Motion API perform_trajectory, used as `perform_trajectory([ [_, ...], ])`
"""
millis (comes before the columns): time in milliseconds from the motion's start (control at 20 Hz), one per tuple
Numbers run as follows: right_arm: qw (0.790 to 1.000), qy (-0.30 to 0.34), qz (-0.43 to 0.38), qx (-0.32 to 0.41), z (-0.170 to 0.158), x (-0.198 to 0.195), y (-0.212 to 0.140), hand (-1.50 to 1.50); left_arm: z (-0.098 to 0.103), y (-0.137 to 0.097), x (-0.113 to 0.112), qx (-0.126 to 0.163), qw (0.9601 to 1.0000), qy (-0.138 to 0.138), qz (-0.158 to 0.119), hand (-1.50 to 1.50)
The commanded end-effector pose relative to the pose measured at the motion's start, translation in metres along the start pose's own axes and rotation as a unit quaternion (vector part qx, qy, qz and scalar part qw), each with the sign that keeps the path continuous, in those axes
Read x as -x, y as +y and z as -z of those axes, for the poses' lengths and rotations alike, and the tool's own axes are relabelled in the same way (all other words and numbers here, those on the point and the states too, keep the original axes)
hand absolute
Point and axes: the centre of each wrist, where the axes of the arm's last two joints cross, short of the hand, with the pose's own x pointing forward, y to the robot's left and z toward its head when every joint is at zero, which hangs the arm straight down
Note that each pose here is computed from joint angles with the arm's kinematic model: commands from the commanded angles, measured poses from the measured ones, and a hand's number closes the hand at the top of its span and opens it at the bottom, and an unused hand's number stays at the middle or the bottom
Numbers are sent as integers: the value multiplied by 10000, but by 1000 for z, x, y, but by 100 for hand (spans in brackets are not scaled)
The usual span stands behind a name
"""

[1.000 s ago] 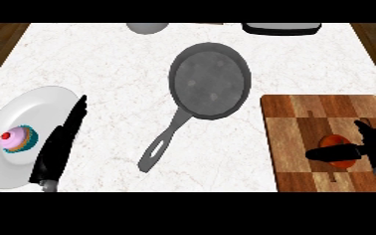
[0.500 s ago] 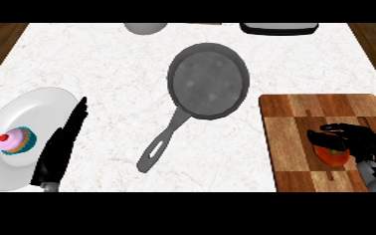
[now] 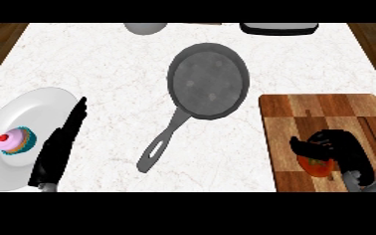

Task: Pick the tomato from the cutting board and place it in the pan

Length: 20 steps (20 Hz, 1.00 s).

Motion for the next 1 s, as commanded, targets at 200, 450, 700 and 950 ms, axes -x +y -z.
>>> perform_trajectory([
  [200, 9719, -805, -1965, 1018, -36, 2, -13, 150, 4, 2, -8, -34, 10000, 8, -39, 0],
  [450, 9235, -2300, -1702, 2554, -51, -28, -47, 150, -4, 9, 6, -87, 9999, 38, 33, 0],
  [700, 8795, -3224, -1471, 3176, -92, -63, -50, 150, 4, 8, 2, -7, 10000, -51, 62, 0],
  [950, 8748, -3653, -1135, 2974, -124, -115, -48, 150, 18, 9, -3, -44, 9999, -109, 48, 0],
])
